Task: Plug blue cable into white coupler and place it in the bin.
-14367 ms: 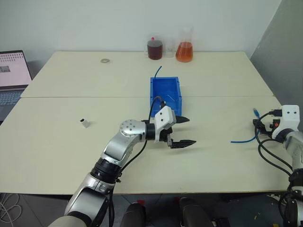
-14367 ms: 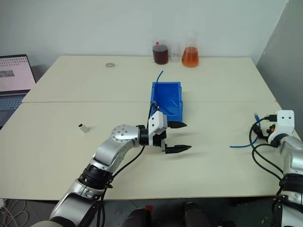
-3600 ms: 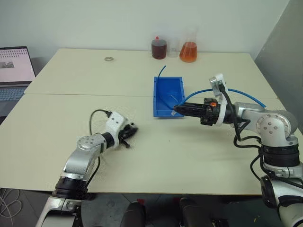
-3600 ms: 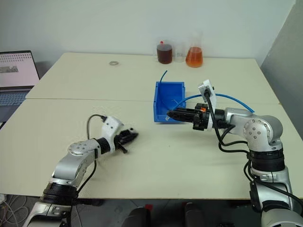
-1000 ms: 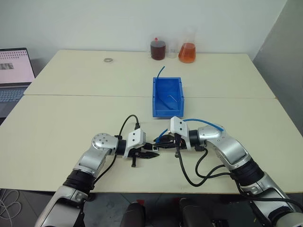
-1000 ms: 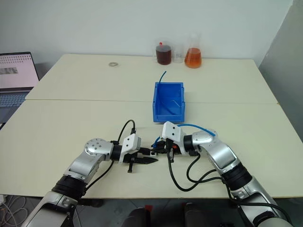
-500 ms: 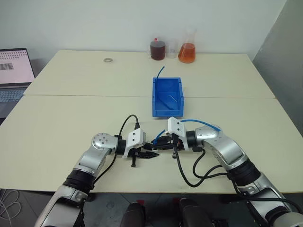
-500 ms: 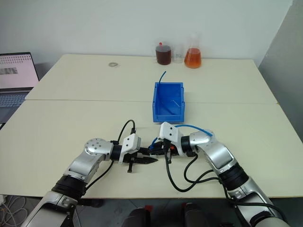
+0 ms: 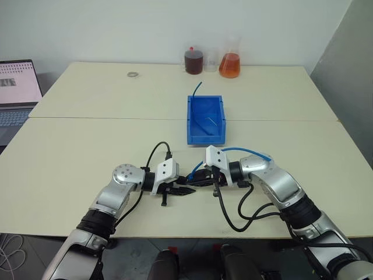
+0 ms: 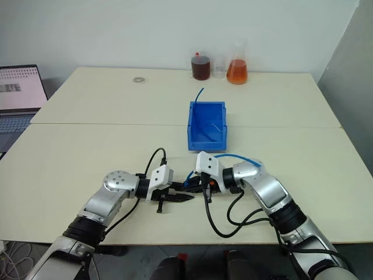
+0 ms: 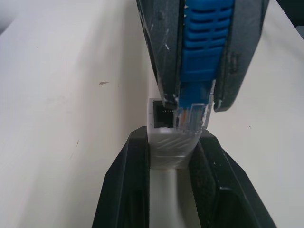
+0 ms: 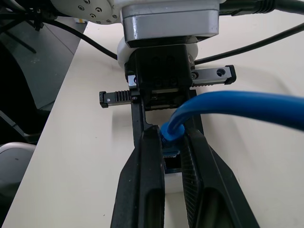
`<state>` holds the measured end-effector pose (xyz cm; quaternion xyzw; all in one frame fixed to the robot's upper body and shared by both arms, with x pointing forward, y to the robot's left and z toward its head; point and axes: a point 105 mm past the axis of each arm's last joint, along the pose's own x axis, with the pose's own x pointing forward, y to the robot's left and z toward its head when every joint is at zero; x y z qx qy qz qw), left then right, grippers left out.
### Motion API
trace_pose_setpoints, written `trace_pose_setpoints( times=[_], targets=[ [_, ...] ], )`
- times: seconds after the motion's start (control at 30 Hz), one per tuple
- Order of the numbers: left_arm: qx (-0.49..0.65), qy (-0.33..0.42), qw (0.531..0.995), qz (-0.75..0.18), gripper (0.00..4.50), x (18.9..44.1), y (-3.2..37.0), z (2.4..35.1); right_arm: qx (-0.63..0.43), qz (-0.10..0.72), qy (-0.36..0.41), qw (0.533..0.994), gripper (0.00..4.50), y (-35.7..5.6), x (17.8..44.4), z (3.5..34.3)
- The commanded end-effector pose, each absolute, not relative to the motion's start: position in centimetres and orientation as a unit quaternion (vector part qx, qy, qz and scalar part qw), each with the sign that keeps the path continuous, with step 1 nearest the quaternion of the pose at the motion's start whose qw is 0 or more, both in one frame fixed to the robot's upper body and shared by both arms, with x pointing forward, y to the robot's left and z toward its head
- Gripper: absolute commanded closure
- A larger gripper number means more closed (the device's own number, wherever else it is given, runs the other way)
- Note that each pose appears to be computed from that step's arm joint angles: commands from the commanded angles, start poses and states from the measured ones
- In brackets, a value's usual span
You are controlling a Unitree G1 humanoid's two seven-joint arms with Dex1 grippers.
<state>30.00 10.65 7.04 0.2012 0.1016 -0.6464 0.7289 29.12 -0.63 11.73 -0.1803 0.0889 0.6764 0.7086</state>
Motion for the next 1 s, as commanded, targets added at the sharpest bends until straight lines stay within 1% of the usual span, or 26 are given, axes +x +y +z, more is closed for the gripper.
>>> trace_pose_setpoints(
  times=[0.03,0.53,1.0],
  targets=[
    [0.213,0.111,0.736,-0.633,3.71,30.15,11.62,7.01,-0.19,0.666,0.107,0.713,4.26,-1.24,29.59,11.07],
    [0.215,0.111,0.735,-0.634,3.71,30.32,11.65,7.18,-0.196,0.661,0.111,0.716,4.26,-1.77,30.22,11.22],
    [0.217,0.11,0.734,-0.634,3.71,30.35,11.62,7.17,-0.21,0.668,0.117,0.704,4.26,-2.13,30.12,11.02]
  ],
)
